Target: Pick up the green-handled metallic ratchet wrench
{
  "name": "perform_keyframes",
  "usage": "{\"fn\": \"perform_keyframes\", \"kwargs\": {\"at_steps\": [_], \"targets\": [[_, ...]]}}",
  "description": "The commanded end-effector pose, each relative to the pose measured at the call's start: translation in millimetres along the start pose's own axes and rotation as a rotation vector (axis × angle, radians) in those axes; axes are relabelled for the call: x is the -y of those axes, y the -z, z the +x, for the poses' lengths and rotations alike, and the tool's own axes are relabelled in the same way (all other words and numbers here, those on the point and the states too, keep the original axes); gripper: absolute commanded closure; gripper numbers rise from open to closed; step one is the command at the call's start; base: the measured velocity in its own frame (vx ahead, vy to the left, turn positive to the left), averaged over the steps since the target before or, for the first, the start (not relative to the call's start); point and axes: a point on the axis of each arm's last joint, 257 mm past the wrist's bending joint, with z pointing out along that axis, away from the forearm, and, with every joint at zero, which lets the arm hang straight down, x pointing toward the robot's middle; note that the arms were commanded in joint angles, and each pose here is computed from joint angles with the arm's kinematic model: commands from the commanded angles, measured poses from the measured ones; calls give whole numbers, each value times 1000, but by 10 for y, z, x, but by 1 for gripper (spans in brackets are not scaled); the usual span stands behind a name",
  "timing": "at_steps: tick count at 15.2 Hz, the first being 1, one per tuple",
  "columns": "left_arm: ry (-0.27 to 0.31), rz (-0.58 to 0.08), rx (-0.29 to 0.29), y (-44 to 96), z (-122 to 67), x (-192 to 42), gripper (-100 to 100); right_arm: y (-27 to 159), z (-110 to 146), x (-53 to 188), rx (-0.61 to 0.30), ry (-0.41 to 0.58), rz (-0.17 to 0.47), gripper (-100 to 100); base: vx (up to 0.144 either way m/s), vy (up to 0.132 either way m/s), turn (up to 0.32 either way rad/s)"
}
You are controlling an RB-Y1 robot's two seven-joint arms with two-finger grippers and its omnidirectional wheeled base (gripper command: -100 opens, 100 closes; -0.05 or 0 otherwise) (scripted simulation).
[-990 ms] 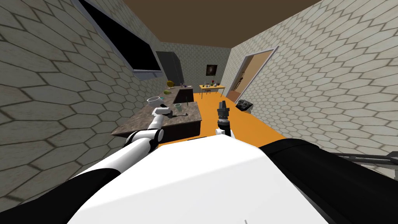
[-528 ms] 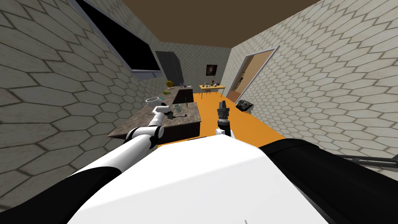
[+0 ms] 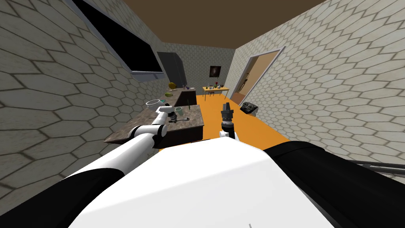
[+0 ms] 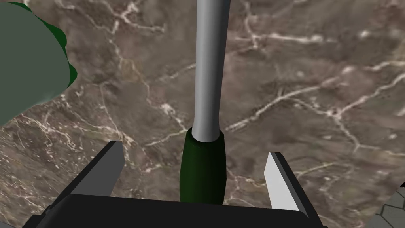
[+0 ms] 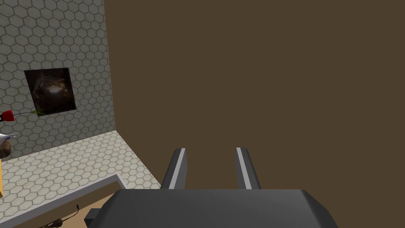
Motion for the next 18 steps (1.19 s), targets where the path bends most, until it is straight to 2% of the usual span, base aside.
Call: {"fn": "perform_keyframes", "kwargs": {"at_steps": [1, 2, 3, 4, 5, 7, 8, 9, 12, 13, 14, 18], "targets": [[0, -47, -10, 17, 53, -94, -100, 0, 0, 0, 0, 0, 0, 0, 57, -35, -3], [0, -47, -10, 17, 53, -94, -100, 0, 0, 0, 0, 0, 0, 0, 43, -23, -2], [-1, -89, -20, 40, 101, -172, -100, 0, 0, 0, 0, 0, 0, 0, 48, -24, -3], [-1, -90, -20, 40, 102, -175, -100, 0, 0, 0, 0, 0, 0, 0, 48, -24, -6], [-2, -129, -30, 64, 146, -250, -100, 0, 0, 0, 0, 0, 0, 0, 55, -24, -5], [-2, -129, -30, 64, 146, -250, -100, 0, 0, 0, 0, 0, 0, 0, 43, -22, -2], [-3, -163, -38, 86, 185, -316, -100, 0, 0, 0, 0, 0, 0, 0, 36, -20, -4], [-3, -163, -38, 86, 185, -316, -100, 0, 0, 0, 0, 0, 0, 0, 39, -18, -5], [-6, -226, -54, 132, 261, -442, -100, 0, 0, 0, 0, 0, 0, 0, 54, -26, -7], [-5, -202, -49, 117, 236, -392, -100, 0, 0, 0, 0, 0, 0, 0, 34, -13, 0], [-5, -205, -51, 19, 257, -452, -100, 0, 0, 0, 0, 0, 0, 0, 1, -4, 10], [-4, -202, -52, -83, 275, -497, -100, 0, 0, 0, 0, 0, 0, 0, -2, 6, -6]]}}
